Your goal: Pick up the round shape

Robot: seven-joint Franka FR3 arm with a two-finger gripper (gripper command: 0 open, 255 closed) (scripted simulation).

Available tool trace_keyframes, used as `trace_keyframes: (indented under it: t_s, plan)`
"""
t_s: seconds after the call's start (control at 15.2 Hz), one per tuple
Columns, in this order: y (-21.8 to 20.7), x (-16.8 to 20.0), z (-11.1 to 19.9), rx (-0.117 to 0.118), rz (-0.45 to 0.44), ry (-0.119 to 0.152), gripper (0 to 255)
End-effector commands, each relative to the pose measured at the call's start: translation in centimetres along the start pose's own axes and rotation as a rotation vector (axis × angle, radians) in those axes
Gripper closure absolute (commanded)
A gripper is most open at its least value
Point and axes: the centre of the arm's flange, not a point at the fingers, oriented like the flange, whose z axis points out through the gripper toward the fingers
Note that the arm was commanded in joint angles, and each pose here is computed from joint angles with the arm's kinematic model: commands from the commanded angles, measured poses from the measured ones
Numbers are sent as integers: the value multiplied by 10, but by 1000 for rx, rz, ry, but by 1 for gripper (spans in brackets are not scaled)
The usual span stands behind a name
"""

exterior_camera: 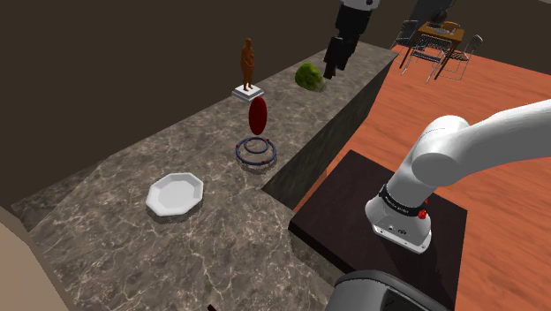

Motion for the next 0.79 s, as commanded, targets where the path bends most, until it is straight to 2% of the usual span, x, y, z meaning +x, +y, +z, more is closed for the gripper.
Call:
trace_keyframes:
  t_s: [0.0,0.33,0.73]
  plan:
    - [0,0,0,0,0,0,0]
    - [38,18,50,54,-244,120,0]
    - [73,57,107,118,-537,264,0]
